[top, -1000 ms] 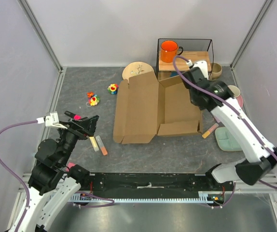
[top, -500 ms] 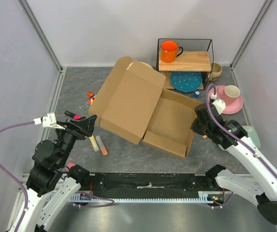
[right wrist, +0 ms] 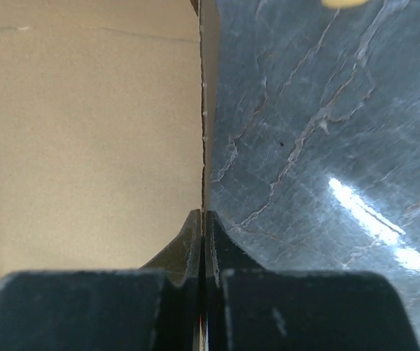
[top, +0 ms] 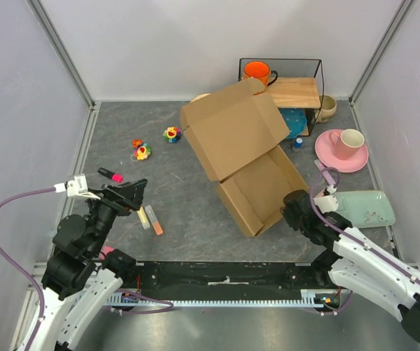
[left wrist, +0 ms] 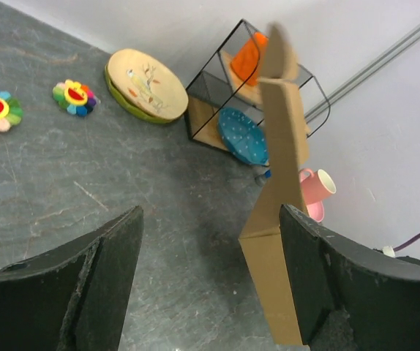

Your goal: Fold the paper box

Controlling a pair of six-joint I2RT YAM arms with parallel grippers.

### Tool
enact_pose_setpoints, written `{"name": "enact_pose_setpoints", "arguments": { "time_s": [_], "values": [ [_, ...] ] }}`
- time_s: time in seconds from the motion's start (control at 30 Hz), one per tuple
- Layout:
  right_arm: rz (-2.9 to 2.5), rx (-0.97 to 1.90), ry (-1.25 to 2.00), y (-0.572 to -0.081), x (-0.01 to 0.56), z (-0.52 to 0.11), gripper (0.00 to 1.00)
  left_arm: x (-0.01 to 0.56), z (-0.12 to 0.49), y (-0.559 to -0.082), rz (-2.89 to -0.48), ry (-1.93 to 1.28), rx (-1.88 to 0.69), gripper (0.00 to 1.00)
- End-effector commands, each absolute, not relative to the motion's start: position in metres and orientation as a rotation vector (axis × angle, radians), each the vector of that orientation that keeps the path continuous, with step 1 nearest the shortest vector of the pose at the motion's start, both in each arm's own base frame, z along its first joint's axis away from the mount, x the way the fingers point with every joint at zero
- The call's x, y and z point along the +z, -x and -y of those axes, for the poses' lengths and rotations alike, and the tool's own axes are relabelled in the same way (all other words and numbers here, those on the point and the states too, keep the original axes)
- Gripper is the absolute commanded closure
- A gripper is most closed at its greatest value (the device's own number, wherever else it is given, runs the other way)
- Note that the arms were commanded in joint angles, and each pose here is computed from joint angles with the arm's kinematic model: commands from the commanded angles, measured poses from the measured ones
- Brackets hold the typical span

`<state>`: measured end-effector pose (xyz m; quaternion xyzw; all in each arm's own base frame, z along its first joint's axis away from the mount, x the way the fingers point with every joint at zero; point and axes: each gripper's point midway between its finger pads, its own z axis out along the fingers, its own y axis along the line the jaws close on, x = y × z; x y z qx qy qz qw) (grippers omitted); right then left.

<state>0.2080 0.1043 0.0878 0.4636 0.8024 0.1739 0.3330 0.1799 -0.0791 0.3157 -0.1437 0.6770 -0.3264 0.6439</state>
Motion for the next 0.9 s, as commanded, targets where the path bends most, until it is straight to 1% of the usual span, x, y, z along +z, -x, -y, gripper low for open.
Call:
{"name": "enact_pose_setpoints", "arguments": {
  "time_s": [0.0,0.03,0.07,0.23,0.4,0.43,0.47,0.5,0.57,0.6,0.63,0.67,0.73,0.77,0.87],
  "values": [
    [-1.828,0.663,-1.366,-0.24,0.111,-0.137,1.0,0.297,0.087,-0.182,-1.586,0.359,-0.787,0.19],
    [-1.841,0.615,-1.361,-0.242,0.101,-0.142,1.0,0.294,0.088,-0.183,-1.596,0.363,-0.793,0.19],
    [-1.843,0.644,-1.369,-0.242,0.101,-0.154,1.0,0.29,0.089,-0.183,-1.605,0.368,-0.792,0.2],
    [-1.917,0.564,-1.384,-0.248,0.077,-0.198,1.0,0.28,0.087,-0.183,-1.63,0.385,-0.78,0.2],
    [-1.941,0.565,-1.377,-0.251,0.073,-0.23,1.0,0.272,0.082,-0.183,-1.64,0.407,-0.757,0.2],
    [-1.948,0.555,-1.373,-0.252,0.071,-0.232,0.99,0.271,0.082,-0.183,-1.64,0.412,-0.753,0.2],
    [-1.955,0.554,-1.366,-0.252,0.071,-0.234,0.93,0.27,0.082,-0.183,-1.642,0.412,-0.753,0.2],
    [-1.967,0.549,-1.34,-0.253,0.073,-0.235,0.78,0.269,0.082,-0.184,-1.646,0.412,-0.75,0.2],
    [-1.981,0.538,-1.3,-0.253,0.077,-0.235,0.65,0.266,0.082,-0.186,-1.653,0.419,-0.742,0.2],
    [-1.992,0.542,-1.259,-0.252,0.082,-0.235,0.56,0.265,0.082,-0.186,-1.658,0.42,-0.738,0.2],
    [-2.001,0.529,-1.242,-0.251,0.083,-0.233,0.51,0.263,0.082,-0.188,-1.66,0.423,-0.734,0.2],
    [-2.009,0.528,-1.223,-0.249,0.085,-0.233,0.44,0.261,0.083,-0.189,-1.668,0.423,-0.73,0.2],
    [-2.048,0.489,-1.145,-0.245,0.09,-0.231,0.39,0.259,0.086,-0.192,-1.674,0.419,-0.733,0.2],
    [-2.069,0.474,-1.097,-0.242,0.092,-0.233,0.34,0.258,0.086,-0.193,-1.68,0.419,-0.73,0.2],
    [-2.141,0.451,-0.911,-0.234,0.109,-0.243,0.29,0.258,0.087,-0.195,-1.685,0.414,-0.723,0.2]
  ]
}}
